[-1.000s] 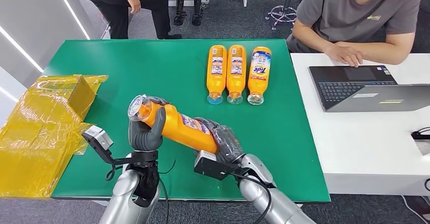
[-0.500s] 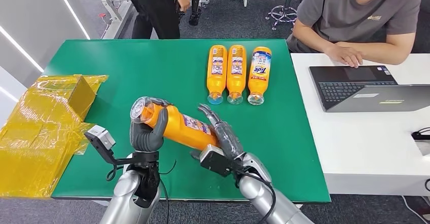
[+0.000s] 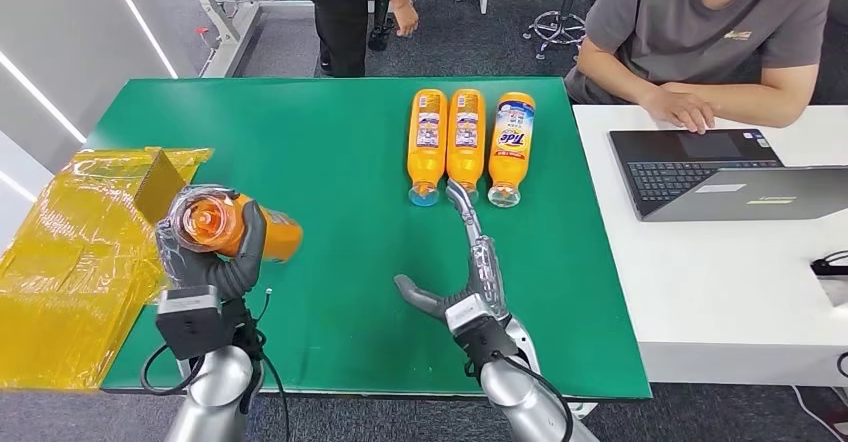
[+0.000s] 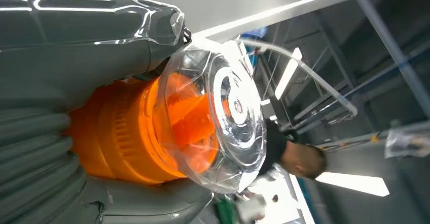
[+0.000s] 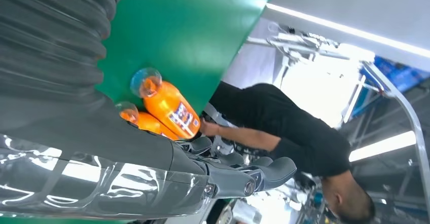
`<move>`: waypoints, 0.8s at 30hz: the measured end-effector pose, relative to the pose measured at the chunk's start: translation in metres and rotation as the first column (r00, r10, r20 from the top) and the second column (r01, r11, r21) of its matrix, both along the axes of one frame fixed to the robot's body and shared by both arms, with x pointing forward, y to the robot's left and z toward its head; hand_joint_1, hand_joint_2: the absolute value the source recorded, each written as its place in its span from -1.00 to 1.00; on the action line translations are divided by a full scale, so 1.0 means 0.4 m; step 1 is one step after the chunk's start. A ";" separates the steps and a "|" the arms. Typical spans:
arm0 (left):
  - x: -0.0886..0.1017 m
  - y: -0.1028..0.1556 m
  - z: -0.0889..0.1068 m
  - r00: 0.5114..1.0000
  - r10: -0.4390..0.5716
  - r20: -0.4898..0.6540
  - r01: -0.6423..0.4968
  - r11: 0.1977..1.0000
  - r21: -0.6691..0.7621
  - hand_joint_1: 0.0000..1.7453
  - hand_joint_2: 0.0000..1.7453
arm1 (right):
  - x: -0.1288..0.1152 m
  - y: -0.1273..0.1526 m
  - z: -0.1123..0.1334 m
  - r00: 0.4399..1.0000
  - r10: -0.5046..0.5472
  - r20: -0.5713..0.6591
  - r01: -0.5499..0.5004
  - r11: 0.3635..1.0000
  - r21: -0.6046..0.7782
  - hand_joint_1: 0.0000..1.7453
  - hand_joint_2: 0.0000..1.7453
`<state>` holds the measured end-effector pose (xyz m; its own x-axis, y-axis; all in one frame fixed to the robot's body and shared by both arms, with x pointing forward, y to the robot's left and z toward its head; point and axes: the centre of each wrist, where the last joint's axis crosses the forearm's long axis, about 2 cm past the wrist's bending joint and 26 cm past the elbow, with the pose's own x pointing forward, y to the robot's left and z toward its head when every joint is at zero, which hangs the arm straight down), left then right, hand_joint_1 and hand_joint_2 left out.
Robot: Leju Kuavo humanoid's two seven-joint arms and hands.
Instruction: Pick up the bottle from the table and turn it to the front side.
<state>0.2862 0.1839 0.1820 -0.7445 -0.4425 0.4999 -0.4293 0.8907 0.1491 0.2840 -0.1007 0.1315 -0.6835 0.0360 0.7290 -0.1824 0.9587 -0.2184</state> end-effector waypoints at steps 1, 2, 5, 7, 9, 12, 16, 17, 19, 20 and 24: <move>-0.002 0.017 -0.001 0.999 0.037 -0.001 -0.037 0.997 0.071 1.00 1.00 | -0.004 0.001 0.004 1.000 -0.007 0.004 0.007 1.000 0.010 -1.00 1.00; -0.001 0.036 -0.001 0.997 0.077 -0.003 -0.076 0.987 0.143 1.00 1.00 | -0.008 0.001 0.007 1.000 -0.014 0.008 0.014 1.000 0.018 -1.00 1.00; 0.004 0.096 -0.006 0.985 0.170 -0.007 -0.161 0.944 0.287 1.00 1.00 | -0.021 0.003 0.016 1.000 -0.026 0.017 0.025 0.999 0.036 -1.00 1.00; 0.007 0.126 -0.009 0.978 0.207 -0.005 -0.193 0.920 0.340 1.00 1.00 | -0.027 0.002 0.018 0.999 -0.027 0.021 0.026 0.999 0.042 -1.00 1.00; 0.009 0.151 -0.011 0.968 0.250 -0.013 -0.221 0.876 0.428 1.00 1.00 | -0.033 0.001 0.021 0.999 -0.025 0.023 0.024 0.999 0.045 -1.00 1.00; 0.015 0.189 -0.014 0.943 0.326 -0.070 -0.214 0.753 0.622 1.00 1.00 | -0.042 0.000 0.028 1.000 -0.007 0.021 0.006 0.999 0.038 -1.00 1.00; 0.034 0.242 -0.026 0.911 0.404 -0.082 -0.175 0.560 0.810 1.00 1.00 | -0.048 -0.001 0.041 0.999 0.027 0.024 -0.028 0.999 0.024 -1.00 1.00; 0.038 0.252 -0.029 0.908 0.412 -0.073 -0.174 0.532 0.829 1.00 1.00 | -0.048 -0.001 0.045 0.999 0.030 0.027 -0.031 0.999 0.024 -1.00 1.00; 0.048 0.265 -0.033 0.906 0.417 -0.068 -0.166 0.500 0.850 1.00 1.00 | -0.047 -0.003 0.050 0.999 0.031 0.032 -0.032 0.999 0.027 -1.00 1.00; 0.054 0.268 -0.035 0.906 0.416 -0.074 -0.154 0.487 0.860 1.00 1.00 | -0.048 -0.003 0.052 0.999 0.032 0.035 -0.033 0.999 0.029 -1.00 1.00; 0.092 0.281 -0.057 0.909 0.401 -0.117 -0.068 0.417 0.906 1.00 1.00 | -0.059 -0.002 0.063 0.997 0.032 0.067 -0.035 0.998 0.054 -1.00 1.00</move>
<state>0.3232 0.2963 0.1591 -0.4404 -0.8909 -0.1111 -0.3890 0.0778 0.9180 0.2603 -0.1015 0.1569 -0.7305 -0.0267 0.6824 -0.2014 0.9632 -0.1779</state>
